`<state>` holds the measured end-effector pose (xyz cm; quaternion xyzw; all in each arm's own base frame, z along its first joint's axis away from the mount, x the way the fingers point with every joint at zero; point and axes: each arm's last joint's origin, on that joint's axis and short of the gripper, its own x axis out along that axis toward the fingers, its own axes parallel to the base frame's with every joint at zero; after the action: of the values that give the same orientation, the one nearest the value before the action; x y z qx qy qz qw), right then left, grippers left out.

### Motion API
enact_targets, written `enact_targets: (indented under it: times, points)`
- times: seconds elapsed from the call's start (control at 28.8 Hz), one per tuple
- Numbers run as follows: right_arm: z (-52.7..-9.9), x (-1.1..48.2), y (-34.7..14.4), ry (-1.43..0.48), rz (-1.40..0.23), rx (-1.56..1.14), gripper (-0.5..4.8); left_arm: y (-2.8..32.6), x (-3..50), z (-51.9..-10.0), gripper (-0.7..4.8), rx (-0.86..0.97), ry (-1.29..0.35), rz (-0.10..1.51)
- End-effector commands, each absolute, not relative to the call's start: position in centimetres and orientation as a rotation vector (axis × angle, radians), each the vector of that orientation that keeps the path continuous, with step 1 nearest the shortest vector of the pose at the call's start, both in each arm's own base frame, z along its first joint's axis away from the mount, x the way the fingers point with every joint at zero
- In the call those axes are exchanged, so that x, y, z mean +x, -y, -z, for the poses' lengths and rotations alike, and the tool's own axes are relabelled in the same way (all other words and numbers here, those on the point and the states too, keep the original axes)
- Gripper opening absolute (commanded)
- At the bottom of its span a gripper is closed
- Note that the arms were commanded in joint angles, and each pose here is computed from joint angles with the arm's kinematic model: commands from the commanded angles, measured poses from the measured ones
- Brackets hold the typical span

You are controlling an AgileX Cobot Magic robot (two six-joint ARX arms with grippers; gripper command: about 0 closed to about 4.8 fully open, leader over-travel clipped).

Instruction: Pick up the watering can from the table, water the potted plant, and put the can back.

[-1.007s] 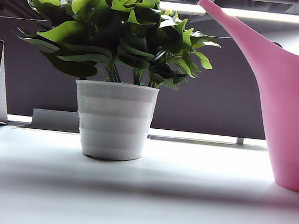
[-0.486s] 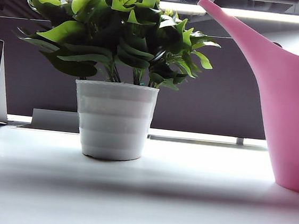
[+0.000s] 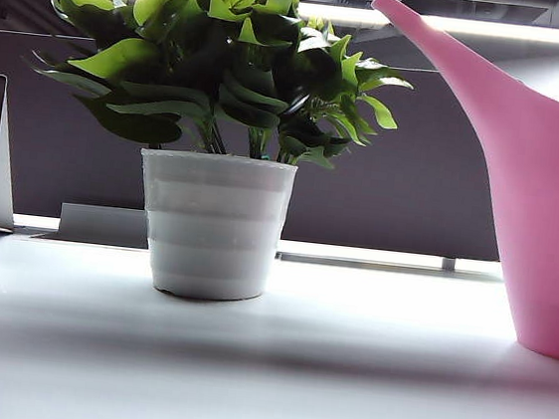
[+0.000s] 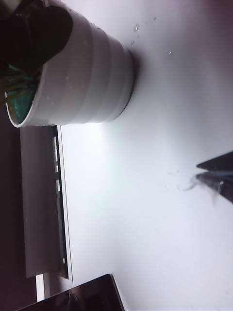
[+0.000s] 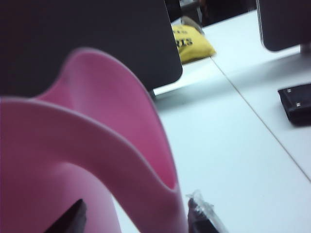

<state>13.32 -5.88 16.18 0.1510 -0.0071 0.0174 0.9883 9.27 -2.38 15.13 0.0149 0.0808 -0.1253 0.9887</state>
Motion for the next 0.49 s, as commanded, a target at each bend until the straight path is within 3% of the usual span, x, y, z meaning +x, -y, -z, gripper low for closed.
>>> enact_targets:
  times: [0.03,0.31,0.38,0.49]
  points:
    - [-16.2,12.9,5.7,0.001,-0.012,0.317,2.66,2.4,9.3,-14.9,-0.05,0.033,-0.172,0.254]
    - [-16.8,11.5,4.9,0.007,-0.006,0.314,2.62,2.4,9.3,-14.9,-0.05,0.033,-0.172,0.254]
    - [-17.0,11.0,4.6,0.014,-0.004,0.310,2.22,2.4,9.3,-14.9,-0.05,0.033,-0.172,0.254]
    - [-17.1,10.3,4.2,0.019,-0.006,0.306,1.20,2.4,9.3,-14.9,-0.05,0.033,-0.172,0.252]
